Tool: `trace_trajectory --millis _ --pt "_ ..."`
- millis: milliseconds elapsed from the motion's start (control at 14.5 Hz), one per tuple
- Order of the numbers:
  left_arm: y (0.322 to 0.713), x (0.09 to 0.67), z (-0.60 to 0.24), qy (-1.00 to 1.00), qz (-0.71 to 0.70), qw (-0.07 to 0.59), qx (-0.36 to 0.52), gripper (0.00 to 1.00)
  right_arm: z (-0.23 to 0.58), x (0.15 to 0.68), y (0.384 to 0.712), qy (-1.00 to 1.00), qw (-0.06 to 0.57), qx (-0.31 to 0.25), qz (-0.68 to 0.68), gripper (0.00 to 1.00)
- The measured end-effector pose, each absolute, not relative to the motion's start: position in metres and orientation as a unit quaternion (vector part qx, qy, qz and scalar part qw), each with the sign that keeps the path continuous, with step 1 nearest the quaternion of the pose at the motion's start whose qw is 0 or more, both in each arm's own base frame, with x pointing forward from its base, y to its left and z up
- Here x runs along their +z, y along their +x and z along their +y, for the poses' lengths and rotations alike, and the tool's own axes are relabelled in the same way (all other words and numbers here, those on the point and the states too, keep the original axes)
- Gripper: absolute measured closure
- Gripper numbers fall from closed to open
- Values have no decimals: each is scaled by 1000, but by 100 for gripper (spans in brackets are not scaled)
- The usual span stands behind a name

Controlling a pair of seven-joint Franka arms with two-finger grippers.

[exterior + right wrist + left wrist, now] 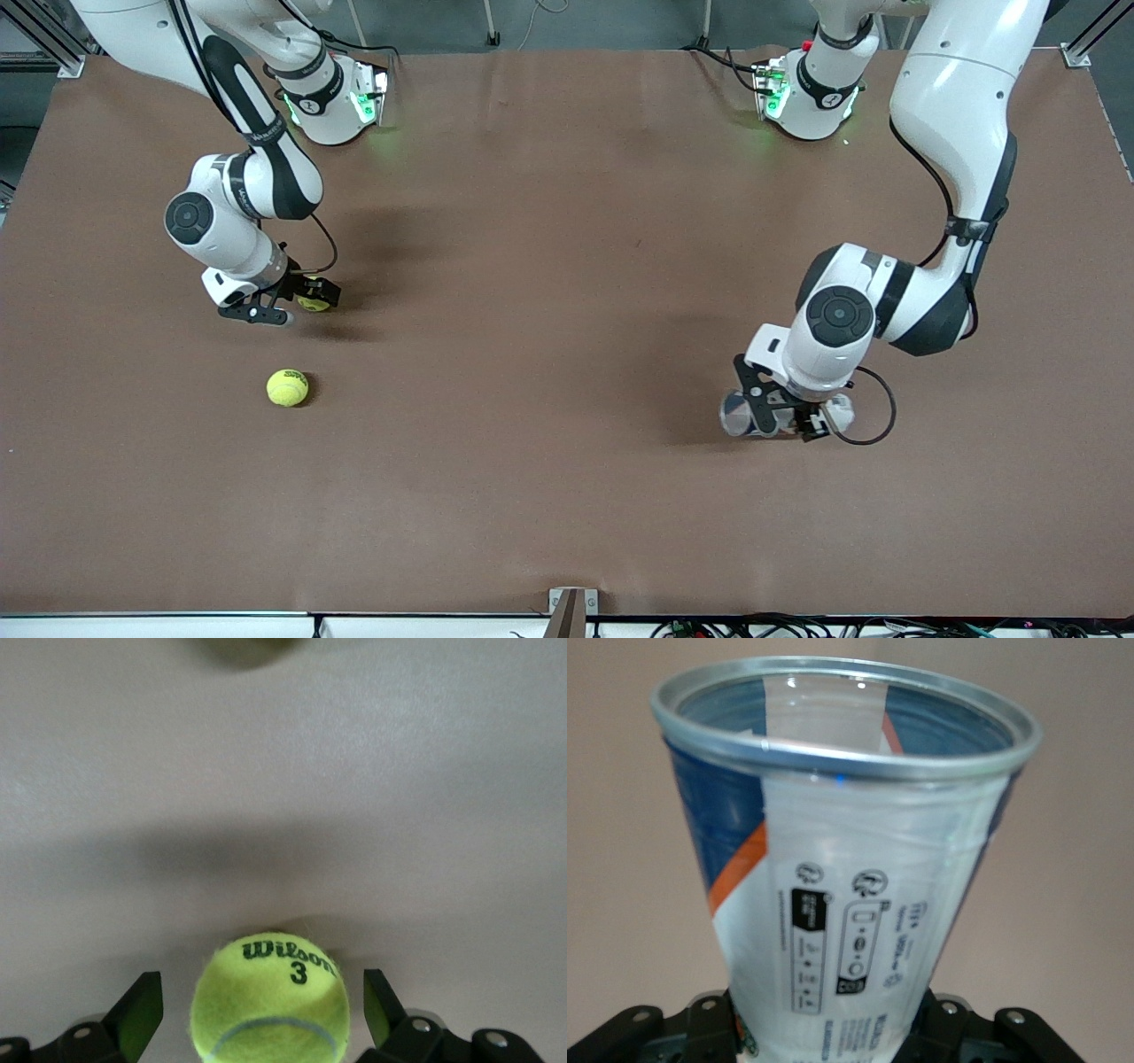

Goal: Insert tennis ball vertically with right arm
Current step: 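Grasp the Wilson ball with the right gripper while the left gripper moves the can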

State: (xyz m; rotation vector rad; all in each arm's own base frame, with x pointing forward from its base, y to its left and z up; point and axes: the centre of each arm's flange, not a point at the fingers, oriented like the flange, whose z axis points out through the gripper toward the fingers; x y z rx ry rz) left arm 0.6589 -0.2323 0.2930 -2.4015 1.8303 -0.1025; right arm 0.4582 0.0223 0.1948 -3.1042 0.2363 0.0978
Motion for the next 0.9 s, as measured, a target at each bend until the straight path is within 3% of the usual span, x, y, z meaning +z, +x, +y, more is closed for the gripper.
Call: trace_trajectory --millis 277,415,484,622,899 --pt "643 302 -301 -811 575 -58 -90 35 22 190 456 -996 13 37 76 2" --pt "636 295 -334 -814 556 -107 -131 32 22 190 456 -996 13 37 76 15" --pt "632 289 -349 -813 547 -127 -150 32 22 190 456 -996 13 37 76 15" --pt "623 279 -377 -808 542 -146 -181 32 22 191 456 -996 13 40 76 32" --pt "601 260 -427 -797 526 -165 -246 33 23 196 462 -996 13 43 81 34"
